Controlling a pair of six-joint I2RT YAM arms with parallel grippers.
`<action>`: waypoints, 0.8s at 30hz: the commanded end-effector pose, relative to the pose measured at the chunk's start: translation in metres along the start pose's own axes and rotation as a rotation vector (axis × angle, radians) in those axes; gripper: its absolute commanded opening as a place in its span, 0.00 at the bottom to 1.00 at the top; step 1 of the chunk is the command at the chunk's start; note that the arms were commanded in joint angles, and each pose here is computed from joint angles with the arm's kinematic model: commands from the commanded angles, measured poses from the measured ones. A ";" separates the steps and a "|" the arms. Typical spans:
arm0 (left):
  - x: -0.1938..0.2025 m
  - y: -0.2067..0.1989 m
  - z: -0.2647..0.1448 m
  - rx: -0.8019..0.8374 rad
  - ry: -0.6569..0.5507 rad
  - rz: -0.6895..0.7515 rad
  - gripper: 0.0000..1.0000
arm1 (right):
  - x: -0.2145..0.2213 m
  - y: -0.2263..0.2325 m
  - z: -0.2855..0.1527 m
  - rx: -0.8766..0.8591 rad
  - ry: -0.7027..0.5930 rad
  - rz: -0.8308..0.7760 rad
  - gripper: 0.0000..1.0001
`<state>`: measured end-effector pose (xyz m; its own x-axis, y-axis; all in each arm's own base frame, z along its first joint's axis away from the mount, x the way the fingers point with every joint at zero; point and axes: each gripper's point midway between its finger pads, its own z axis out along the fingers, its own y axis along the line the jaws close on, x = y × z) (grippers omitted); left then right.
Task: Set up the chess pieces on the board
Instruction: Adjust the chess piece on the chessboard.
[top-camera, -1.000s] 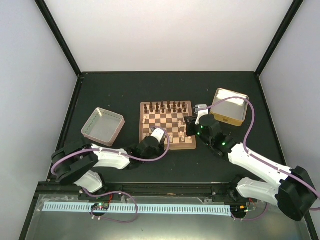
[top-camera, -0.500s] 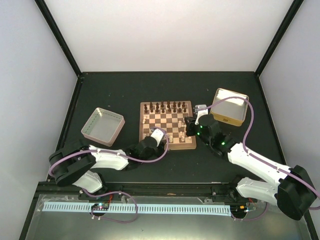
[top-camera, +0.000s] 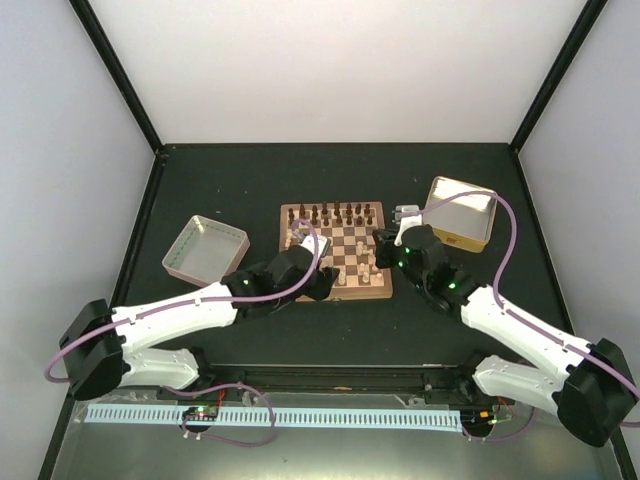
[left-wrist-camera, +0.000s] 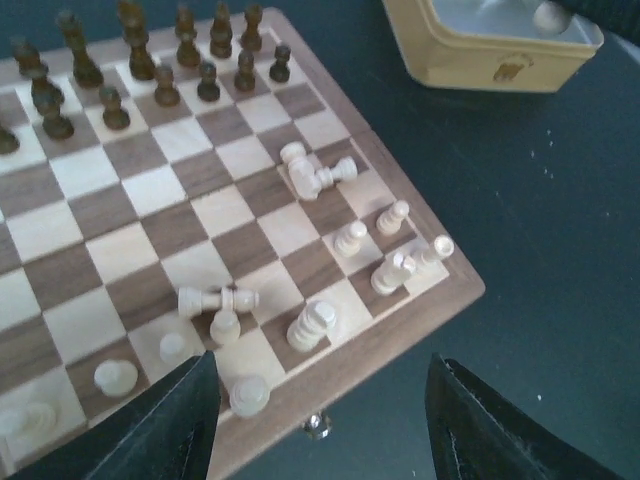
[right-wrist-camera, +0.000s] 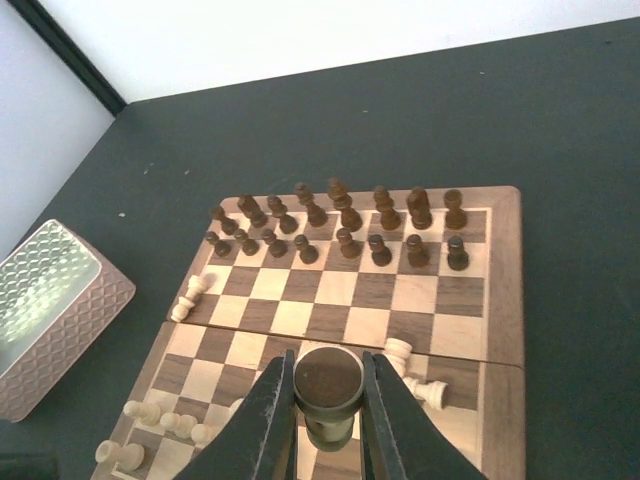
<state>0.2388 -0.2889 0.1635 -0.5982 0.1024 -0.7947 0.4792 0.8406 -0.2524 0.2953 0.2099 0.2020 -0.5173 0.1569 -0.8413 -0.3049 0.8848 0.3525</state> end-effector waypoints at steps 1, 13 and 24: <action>0.033 0.010 -0.017 -0.037 0.265 -0.077 0.59 | -0.016 -0.019 -0.011 0.116 -0.036 0.061 0.11; 0.061 0.008 0.012 -0.005 0.514 -0.145 0.53 | -0.003 -0.038 -0.017 0.165 -0.034 0.114 0.12; 0.051 0.012 0.045 -0.041 0.539 -0.170 0.44 | -0.006 -0.036 -0.018 0.143 -0.055 0.092 0.12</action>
<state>0.2319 -0.2877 0.0862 -0.9129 0.2214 -0.3428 0.3314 0.8925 -0.3060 0.2915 0.1727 0.1945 -0.5295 0.2443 -0.8124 -0.1388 0.9198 0.3671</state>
